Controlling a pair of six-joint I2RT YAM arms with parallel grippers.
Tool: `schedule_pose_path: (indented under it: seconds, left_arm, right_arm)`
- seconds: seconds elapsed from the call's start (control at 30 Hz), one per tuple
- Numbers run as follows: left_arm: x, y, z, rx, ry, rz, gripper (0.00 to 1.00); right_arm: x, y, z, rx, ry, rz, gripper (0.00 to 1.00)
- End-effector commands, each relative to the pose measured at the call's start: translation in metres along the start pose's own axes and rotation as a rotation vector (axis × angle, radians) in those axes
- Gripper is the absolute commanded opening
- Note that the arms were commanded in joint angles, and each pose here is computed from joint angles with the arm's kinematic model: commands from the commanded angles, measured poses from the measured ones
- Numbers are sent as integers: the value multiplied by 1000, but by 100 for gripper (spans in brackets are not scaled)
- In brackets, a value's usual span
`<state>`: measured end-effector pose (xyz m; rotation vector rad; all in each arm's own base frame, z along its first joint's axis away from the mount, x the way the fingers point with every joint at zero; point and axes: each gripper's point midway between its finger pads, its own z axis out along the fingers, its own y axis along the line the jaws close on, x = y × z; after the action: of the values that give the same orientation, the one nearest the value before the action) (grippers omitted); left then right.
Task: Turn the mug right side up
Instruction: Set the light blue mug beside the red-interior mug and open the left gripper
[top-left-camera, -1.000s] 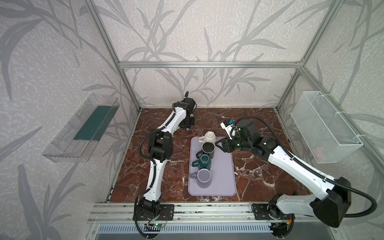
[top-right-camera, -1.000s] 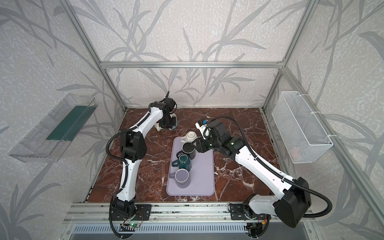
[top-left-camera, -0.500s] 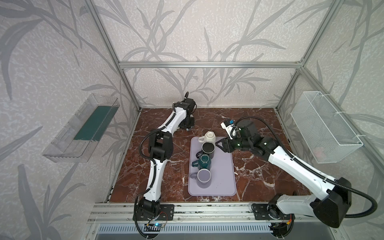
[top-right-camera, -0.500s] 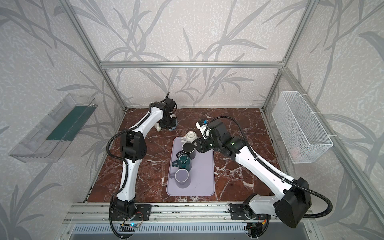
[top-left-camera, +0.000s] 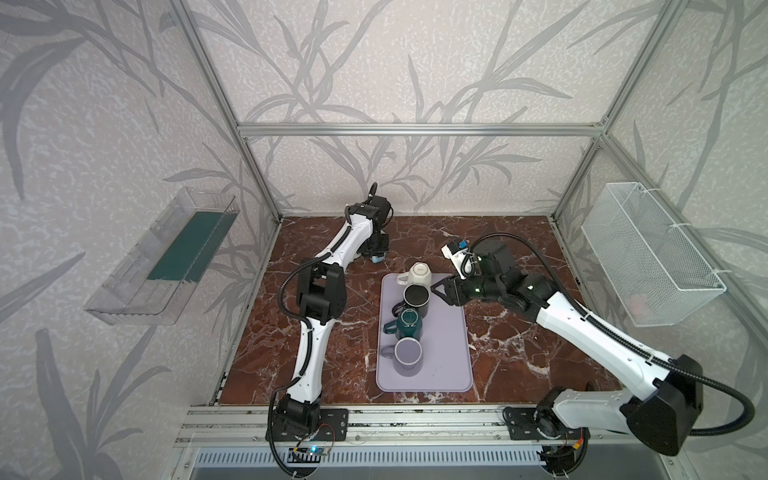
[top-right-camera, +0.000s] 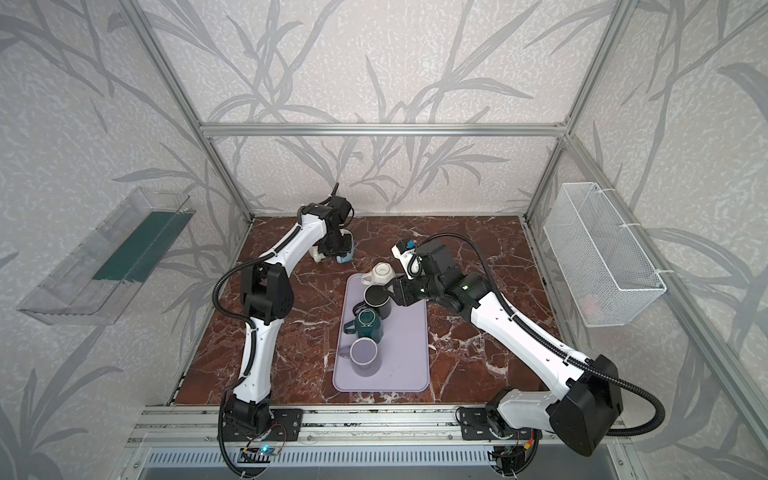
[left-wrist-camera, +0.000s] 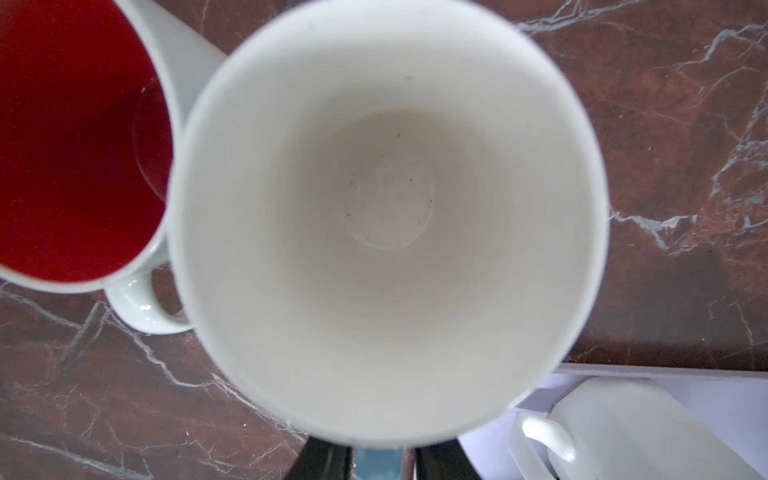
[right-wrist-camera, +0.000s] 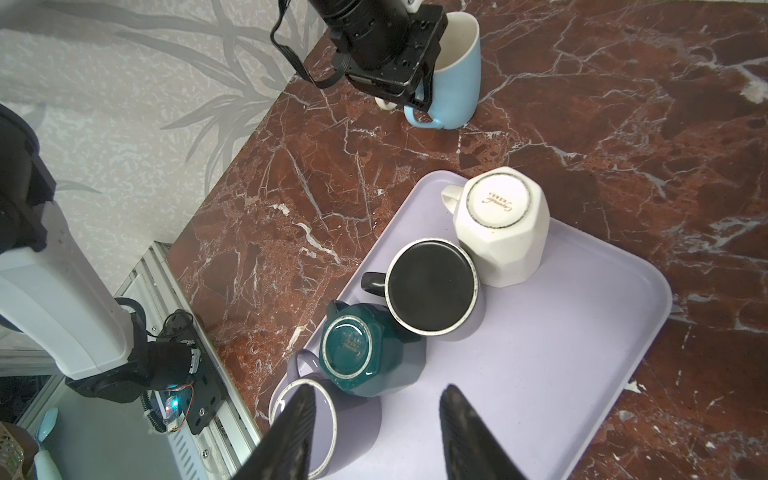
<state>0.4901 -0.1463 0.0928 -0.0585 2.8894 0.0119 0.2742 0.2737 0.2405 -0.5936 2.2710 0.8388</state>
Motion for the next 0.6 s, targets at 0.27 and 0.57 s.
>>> schedule_pose_path:
  seconds: [0.27, 0.57]
  left_arm:
    - [-15, -3, -58, 52, -121, 14, 31]
    - [-20, 0, -117, 116, -246, -4, 32]
  right_arm:
    - [-1, 9, -7, -36, 35, -133, 51]
    - [7, 29, -2, -72, 138, -305, 53]
